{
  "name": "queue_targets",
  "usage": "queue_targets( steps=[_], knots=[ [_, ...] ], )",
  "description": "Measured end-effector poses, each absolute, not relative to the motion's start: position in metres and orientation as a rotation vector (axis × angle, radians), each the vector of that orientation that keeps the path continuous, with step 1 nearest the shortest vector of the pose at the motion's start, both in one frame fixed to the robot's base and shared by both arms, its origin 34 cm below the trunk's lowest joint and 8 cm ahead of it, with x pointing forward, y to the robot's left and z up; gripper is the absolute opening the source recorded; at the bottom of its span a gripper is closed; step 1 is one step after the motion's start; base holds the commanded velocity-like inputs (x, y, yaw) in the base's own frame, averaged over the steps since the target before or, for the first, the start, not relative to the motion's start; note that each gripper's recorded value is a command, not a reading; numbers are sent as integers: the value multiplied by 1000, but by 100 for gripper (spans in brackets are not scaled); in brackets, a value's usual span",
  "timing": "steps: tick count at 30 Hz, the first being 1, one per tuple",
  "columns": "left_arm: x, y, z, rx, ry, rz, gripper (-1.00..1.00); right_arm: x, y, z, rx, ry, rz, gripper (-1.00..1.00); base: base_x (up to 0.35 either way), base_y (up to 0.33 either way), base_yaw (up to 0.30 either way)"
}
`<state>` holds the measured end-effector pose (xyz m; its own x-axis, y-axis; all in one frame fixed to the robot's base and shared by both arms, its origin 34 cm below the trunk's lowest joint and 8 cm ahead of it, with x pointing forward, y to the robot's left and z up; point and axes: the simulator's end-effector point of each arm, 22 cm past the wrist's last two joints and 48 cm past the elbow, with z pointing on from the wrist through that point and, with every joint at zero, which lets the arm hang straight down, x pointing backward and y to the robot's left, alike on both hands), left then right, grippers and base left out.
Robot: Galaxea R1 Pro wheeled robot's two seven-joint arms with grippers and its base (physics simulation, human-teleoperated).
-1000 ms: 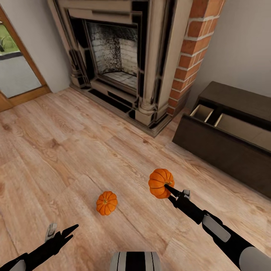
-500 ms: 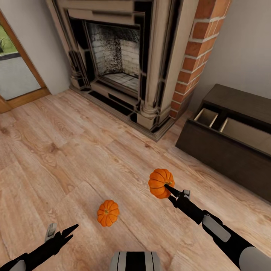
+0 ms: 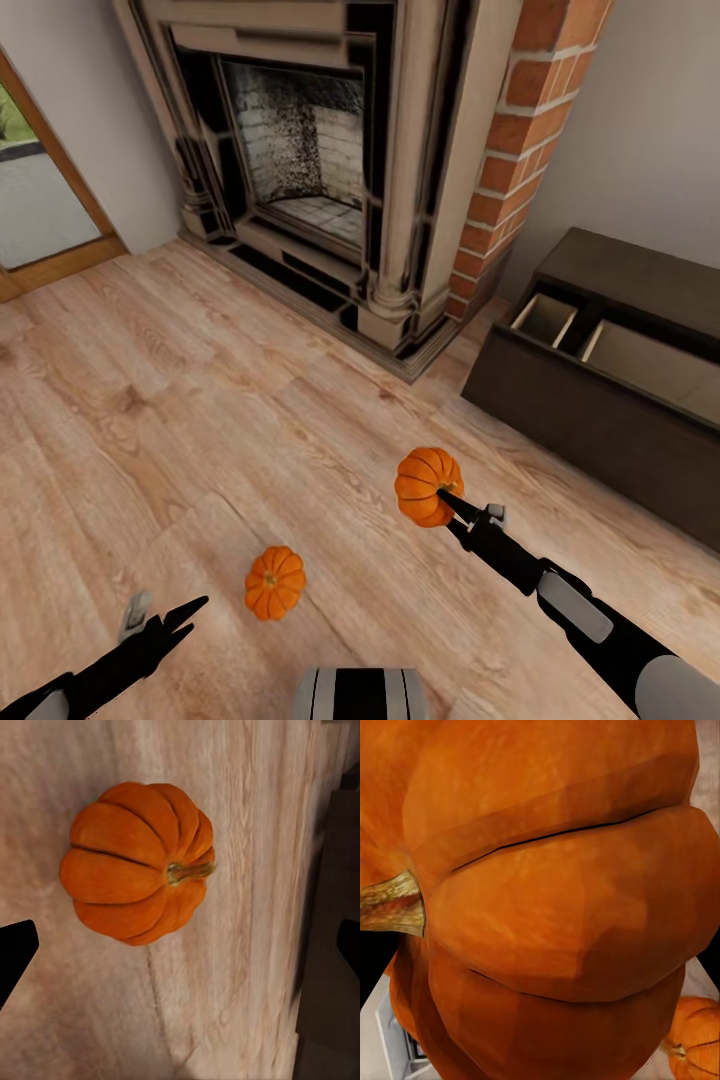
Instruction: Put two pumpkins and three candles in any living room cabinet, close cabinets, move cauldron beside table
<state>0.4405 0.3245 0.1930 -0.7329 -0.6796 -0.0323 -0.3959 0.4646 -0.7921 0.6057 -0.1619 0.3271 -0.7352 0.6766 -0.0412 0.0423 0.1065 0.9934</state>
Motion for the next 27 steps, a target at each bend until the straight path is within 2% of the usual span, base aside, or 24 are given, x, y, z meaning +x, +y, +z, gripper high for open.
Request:
queue_targets(
  steps=[27],
  knots=[
    [432,333,185,-933,2388,-1096,100,606,-162,326,700,1898,1670,-100,13,-27,0]
  ],
)
